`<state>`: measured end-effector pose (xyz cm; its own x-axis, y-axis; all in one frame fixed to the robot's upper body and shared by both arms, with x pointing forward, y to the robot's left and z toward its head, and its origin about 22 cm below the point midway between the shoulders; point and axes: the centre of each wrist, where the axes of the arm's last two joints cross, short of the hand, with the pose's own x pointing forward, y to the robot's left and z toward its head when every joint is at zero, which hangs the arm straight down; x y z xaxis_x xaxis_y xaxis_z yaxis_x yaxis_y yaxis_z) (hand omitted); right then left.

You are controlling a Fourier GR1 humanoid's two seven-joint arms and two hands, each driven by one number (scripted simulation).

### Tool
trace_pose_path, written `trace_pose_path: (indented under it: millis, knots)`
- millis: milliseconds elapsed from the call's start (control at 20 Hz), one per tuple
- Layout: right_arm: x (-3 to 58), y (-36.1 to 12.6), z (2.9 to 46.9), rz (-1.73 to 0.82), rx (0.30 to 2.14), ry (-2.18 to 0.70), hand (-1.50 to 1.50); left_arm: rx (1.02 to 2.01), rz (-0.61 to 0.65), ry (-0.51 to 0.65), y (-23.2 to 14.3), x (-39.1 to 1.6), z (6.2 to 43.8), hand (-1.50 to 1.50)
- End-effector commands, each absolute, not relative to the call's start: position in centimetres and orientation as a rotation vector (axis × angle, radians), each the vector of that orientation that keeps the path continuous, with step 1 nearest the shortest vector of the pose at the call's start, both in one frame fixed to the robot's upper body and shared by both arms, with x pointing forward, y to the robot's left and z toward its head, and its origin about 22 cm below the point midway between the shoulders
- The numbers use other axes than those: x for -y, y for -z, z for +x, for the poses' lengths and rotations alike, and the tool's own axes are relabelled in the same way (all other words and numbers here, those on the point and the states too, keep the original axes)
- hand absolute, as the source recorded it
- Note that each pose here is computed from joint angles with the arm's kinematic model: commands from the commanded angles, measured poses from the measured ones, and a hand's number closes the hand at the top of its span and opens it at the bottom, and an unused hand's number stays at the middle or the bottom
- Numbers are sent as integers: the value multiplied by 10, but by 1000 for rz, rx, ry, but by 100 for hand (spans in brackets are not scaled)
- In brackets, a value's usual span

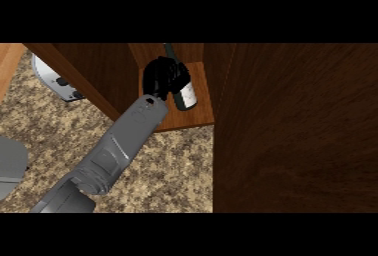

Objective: Pick up the wine, place it into the cabinet and close the cabinet

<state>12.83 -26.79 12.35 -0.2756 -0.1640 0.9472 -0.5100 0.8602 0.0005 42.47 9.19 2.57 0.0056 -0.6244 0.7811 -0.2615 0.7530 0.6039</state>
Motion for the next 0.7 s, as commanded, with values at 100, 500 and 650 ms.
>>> trace_pose_path:
  millis: [100, 500, 650]
  knots:
    - [268, -138, 128, 558, 1876, -346, -150, 1502, 840, 338, -31, -91, 428, 150]
    - [262, -135, 123, 592, 1875, -361, -150, 1495, 949, 343, -16, -99, 423, -150]
    - [268, -130, 122, 574, 1862, -340, -150, 1454, 981, 393, -11, -104, 422, -150]
